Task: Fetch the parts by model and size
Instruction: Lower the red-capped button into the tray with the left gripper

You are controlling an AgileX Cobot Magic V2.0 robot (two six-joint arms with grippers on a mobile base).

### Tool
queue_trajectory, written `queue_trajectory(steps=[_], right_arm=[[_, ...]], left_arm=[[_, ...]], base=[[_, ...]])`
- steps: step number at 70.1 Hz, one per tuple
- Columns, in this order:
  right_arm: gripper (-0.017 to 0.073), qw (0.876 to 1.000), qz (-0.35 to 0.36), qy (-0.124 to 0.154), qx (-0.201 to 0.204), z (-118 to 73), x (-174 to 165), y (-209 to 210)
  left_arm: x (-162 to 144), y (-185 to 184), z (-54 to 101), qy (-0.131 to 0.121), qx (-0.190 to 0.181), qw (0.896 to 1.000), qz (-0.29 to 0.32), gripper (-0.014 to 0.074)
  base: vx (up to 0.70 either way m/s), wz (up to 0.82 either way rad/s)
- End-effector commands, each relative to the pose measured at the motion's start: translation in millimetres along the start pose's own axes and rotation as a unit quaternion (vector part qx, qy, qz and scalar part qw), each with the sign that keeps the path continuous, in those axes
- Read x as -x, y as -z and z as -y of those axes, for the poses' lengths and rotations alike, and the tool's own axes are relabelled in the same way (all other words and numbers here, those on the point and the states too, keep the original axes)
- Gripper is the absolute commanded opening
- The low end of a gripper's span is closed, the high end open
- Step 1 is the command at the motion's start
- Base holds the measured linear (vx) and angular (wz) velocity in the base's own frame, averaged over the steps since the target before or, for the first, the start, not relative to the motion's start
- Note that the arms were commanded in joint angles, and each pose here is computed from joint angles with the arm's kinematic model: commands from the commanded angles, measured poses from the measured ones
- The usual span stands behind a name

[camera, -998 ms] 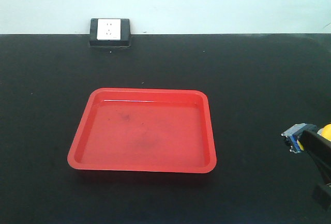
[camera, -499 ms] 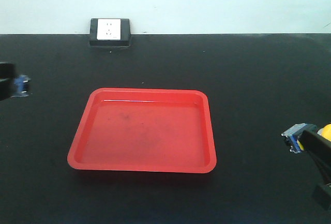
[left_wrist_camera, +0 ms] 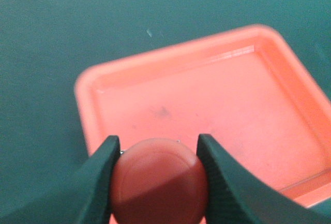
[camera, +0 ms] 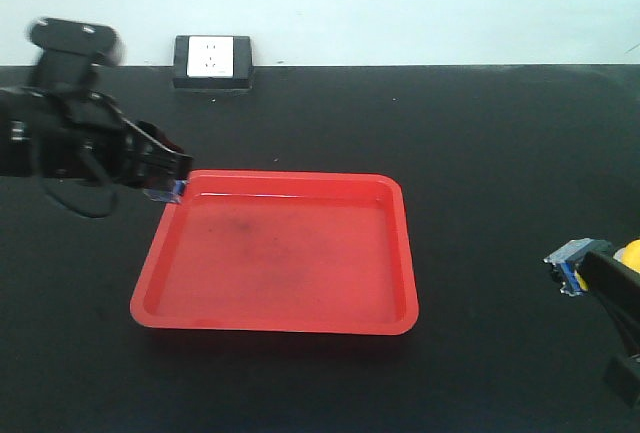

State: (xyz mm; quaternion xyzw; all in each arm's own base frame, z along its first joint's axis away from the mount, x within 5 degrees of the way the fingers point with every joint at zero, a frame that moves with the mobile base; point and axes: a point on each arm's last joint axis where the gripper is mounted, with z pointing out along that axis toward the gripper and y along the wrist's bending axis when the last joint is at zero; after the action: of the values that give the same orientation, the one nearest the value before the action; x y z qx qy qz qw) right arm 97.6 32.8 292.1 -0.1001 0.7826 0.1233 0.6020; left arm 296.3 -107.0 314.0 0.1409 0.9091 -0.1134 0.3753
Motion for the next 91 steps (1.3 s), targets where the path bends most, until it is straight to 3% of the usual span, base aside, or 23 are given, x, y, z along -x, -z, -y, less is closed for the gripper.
queue_trajectory(steps=[1, 28, 58, 71, 91], right_arm=[[-0.0010, 0.999, 0.051, 0.006, -0.003, -0.1, 16.8, 1.4], [-0.0010, 0.999, 0.051, 0.006, -0.003, -0.1, 16.8, 1.4], [-0.0010, 0.999, 0.051, 0.006, -0.003, -0.1, 16.8, 1.4], [-0.0010, 0.999, 0.051, 0.006, -0.003, -0.1, 16.8, 1.4], [-0.0010, 0.999, 0.051, 0.006, -0.003, -0.1, 16.8, 1.4]], left_arm=[[18.5, -7.7, 6.0, -0.002, -0.007, 0.999, 0.046, 0.0004], [-2.5, -88.4, 0.9, 0.009, 0.001, 1.000, -0.018, 0.0004], [-22.3, -125.4, -4.0, 0.004, 0.009, 0.998, -0.063, 0.0055], [-23.3, -126.2, -4.5, -0.002, 0.010, 0.998, -0.068, 0.0188], [-0.9, -109.7, 0.7, -0.003, -0.002, 0.996, -0.092, 0.0494]], base=[[0.00, 0.00], [0.00, 0.00], [0.00, 0.00], [0.00, 0.00], [0.00, 0.00]])
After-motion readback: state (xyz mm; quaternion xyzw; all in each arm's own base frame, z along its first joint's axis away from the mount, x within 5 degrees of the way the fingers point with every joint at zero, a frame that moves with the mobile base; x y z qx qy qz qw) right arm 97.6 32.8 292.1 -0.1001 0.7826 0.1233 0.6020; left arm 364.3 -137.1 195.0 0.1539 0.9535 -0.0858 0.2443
